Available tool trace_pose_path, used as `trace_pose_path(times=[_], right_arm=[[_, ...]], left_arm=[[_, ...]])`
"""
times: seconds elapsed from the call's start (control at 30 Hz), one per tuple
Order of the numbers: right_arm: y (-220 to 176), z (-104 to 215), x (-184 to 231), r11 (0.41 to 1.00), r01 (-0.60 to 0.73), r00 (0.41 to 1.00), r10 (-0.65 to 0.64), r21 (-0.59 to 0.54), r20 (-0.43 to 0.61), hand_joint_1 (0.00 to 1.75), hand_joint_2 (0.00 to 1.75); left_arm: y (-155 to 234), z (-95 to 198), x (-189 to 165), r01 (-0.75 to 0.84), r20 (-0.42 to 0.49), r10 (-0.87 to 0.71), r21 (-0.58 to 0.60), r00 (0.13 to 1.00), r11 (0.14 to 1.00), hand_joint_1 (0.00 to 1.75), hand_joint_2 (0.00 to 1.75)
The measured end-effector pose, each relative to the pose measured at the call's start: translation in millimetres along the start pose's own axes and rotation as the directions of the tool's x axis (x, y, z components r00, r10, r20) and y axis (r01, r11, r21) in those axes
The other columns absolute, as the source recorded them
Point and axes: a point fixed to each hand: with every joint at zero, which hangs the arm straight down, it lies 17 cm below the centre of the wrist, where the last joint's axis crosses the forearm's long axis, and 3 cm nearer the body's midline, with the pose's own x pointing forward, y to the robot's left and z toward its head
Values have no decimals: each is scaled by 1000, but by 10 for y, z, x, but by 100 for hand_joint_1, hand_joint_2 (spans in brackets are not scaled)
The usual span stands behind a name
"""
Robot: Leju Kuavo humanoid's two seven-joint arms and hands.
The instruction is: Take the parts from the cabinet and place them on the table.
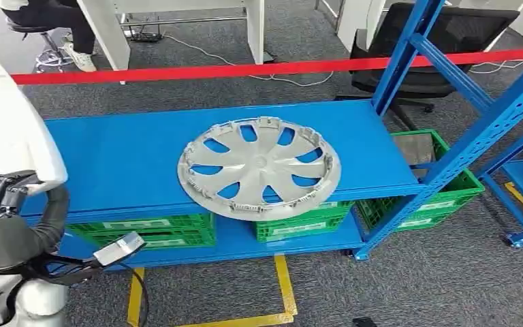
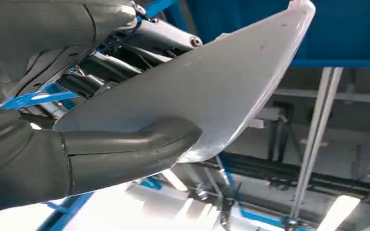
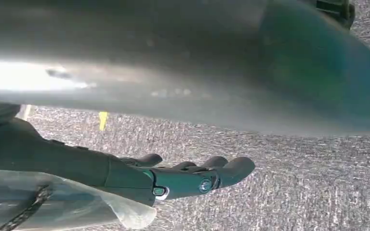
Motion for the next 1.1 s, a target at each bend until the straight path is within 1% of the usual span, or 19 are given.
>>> trace_pose_path(times=[0.3, 0.53, 0.9, 1.1], right_arm=[[-5, -1, 0, 1000, 6, 1000, -6, -3, -1, 0, 0], [-5, -1, -2, 1000, 6, 1000, -6, -3, -1, 0, 0], [-5, -1, -2, 1000, 5, 1000, -5, -3, -2, 0, 0], [16, 1, -5, 1000, -22, 1000, 22, 1, 0, 0, 0]], left_arm=[[-69, 98, -34, -26, -28, 25, -20, 999, 999, 175, 175], [-270, 225, -44, -34, -53, 29, -84, 998, 996, 175, 175], [-390, 308, -33, -39, -62, 32, -123, 998, 992, 175, 175], [-423, 419, -131, -36, -120, 17, -156, 993, 987, 175, 175]])
